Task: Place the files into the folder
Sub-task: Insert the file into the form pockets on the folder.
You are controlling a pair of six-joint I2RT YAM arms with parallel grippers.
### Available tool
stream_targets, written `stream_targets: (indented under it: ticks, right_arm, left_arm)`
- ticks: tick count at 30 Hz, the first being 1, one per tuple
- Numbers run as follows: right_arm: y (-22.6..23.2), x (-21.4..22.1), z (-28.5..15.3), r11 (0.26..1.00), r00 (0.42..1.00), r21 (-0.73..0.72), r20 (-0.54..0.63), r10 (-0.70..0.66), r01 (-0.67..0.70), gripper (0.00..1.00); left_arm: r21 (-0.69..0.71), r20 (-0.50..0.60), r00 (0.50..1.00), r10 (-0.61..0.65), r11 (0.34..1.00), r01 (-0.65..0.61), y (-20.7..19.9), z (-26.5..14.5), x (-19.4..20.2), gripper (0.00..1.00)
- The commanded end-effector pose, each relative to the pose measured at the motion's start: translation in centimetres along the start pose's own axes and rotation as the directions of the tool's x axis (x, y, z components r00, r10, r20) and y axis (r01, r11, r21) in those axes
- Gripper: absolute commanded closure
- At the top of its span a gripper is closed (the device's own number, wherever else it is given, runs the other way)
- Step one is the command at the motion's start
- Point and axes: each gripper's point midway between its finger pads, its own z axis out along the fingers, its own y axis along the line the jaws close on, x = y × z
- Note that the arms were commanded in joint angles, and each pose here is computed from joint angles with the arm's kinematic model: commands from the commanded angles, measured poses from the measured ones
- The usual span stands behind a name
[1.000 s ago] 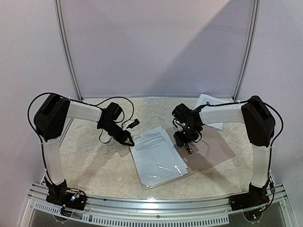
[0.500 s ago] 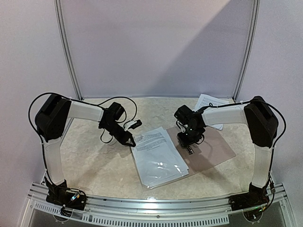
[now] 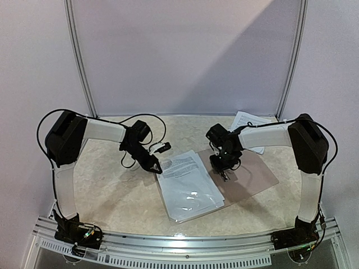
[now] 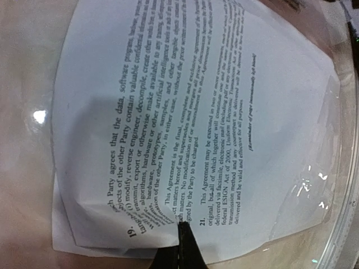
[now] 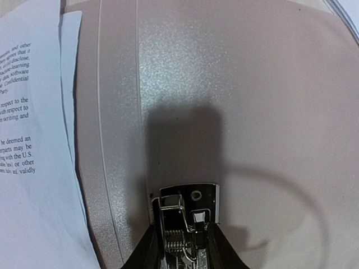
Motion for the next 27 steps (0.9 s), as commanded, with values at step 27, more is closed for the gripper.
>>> stream_targets:
  ticks: [27]
  right_arm:
    - [-0.5, -0.3, 2.1, 0.999, 0.999, -0.009, -0.008, 0.042, -0.043, 0.74]
  left_arm:
    - [-0.229, 0.01, 0.994, 0.112, 0.968, -0.106, 1.9, -1.7, -1.4, 1.0]
